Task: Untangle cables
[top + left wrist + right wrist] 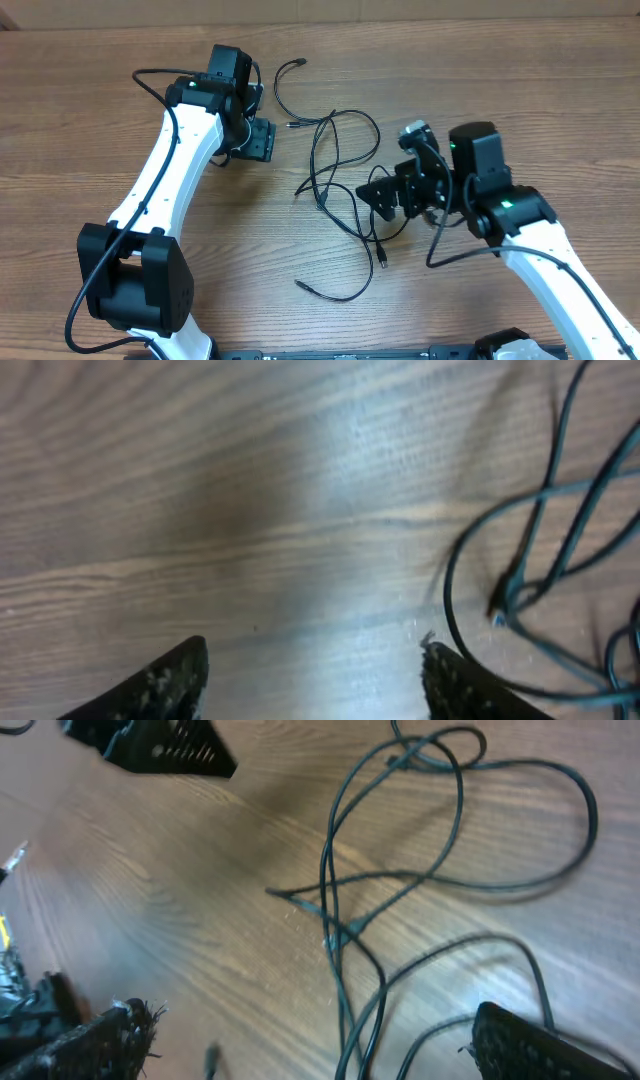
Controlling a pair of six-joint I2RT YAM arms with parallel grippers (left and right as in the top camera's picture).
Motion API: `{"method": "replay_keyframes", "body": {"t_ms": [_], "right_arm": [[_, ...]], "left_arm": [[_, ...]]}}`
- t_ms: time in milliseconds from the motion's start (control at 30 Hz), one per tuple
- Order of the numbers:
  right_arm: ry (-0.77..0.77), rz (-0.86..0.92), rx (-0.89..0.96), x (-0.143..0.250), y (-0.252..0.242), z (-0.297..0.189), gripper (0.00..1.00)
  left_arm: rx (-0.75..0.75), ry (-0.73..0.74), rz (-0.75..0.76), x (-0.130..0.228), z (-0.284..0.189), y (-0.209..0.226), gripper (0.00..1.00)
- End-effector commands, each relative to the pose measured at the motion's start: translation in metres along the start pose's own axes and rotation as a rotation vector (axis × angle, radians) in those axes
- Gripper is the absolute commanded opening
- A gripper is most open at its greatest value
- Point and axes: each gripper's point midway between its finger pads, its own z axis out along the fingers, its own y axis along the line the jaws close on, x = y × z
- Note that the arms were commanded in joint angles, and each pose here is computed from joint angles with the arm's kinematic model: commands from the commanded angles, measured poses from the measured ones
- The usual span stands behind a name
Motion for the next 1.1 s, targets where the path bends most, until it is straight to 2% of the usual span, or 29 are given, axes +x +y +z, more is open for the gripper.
{"method": "replay_keyframes", "body": {"t_ms": [0,167,267,400,700,733,767,1067], "right_arm": [[-0.025,-0.05,0.013,-0.015,-0.001,0.008,1.0],[-0.029,-0.061,0.009,-0.019,-0.011,0.026,1.0],[-0.009,-0.054,0.008,-0.014,-0.018,0.038,1.0],[0.024,-0.111,-0.093,-0.005,-0.005,0.053,1.0],[0.097,-0.258,-0.155,0.018,0.009,0.079,1.0],[0.099,-0.277,-0.158,0.019,0.01,0.08,1.0],[0.099,-0.292,-0.159,0.02,0.009,0.081,1.0],[0.082,-0.344,-0.108,0.015,-0.001,0.086,1.0]], "left_arm": [[0.105,-0.008,0.086,-0.001,-0.009,-0.015,0.61],[0.231,-0.068,0.16,-0.001,-0.035,-0.038,0.57],[0.232,-0.119,0.168,0.003,-0.062,-0.039,0.56],[0.218,-0.167,0.188,0.017,-0.096,-0.039,0.56],[0.196,-0.212,0.241,0.048,-0.138,-0.037,0.58],[0.196,-0.209,0.24,0.05,-0.139,-0.037,0.69],[0.197,-0.204,0.239,0.052,-0.139,-0.037,1.0],[0.201,-0.153,0.227,0.052,-0.127,-0.036,1.0]]}}
